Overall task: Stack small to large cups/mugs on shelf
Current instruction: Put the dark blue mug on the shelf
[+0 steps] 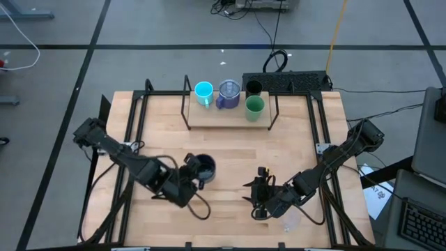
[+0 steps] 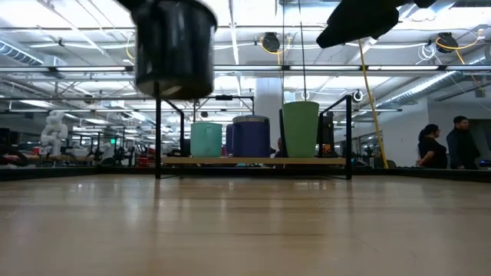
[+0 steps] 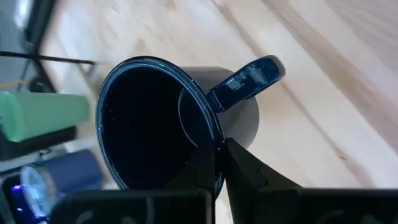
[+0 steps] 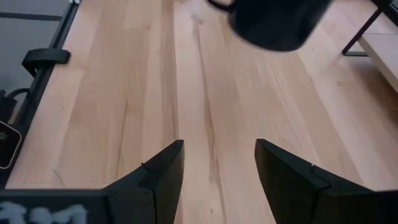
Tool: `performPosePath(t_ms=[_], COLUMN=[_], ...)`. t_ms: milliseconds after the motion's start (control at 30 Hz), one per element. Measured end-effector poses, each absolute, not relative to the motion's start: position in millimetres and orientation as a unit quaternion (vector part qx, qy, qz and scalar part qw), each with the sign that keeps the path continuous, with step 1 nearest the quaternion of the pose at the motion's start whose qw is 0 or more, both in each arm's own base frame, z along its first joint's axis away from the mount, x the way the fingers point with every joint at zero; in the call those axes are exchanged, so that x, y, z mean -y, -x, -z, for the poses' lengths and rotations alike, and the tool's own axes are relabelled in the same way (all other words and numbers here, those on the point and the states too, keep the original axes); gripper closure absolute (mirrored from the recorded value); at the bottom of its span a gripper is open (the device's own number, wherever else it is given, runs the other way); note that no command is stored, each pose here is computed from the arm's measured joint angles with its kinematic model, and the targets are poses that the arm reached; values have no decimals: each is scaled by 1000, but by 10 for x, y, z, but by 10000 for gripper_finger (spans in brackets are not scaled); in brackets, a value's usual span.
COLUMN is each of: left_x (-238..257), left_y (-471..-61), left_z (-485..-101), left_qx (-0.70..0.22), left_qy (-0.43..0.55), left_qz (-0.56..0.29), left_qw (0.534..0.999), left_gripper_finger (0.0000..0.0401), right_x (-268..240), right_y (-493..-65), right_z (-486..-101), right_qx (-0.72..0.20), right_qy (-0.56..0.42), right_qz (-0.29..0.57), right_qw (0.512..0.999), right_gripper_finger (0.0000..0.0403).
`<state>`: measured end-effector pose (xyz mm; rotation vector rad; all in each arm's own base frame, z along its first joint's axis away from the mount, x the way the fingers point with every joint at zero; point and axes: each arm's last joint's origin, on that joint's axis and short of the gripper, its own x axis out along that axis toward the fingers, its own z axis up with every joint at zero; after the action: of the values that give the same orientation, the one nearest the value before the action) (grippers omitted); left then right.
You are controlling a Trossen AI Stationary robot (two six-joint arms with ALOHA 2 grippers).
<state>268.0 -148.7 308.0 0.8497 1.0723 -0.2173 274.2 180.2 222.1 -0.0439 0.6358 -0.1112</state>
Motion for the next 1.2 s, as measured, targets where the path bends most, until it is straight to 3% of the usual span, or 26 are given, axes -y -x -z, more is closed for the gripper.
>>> performPosePath(t_ms=[400,1200], left_x=[1227,453], left_y=[-2882,-3289], left_z=[-3553,-3721], left_qx=[-439,-359], left_qy=[-445,-559], left_qz=[109,143], left_qw=[773,733], left_gripper_finger=[389,386], right_x=[-1794,-1807], right_y=[-2739,-2735], right_z=[-2219,-2226], right_qx=[-311,-304], right_qy=[27,14], right_qz=[64,71], right_qw=[948,950], right_gripper_finger=[216,216])
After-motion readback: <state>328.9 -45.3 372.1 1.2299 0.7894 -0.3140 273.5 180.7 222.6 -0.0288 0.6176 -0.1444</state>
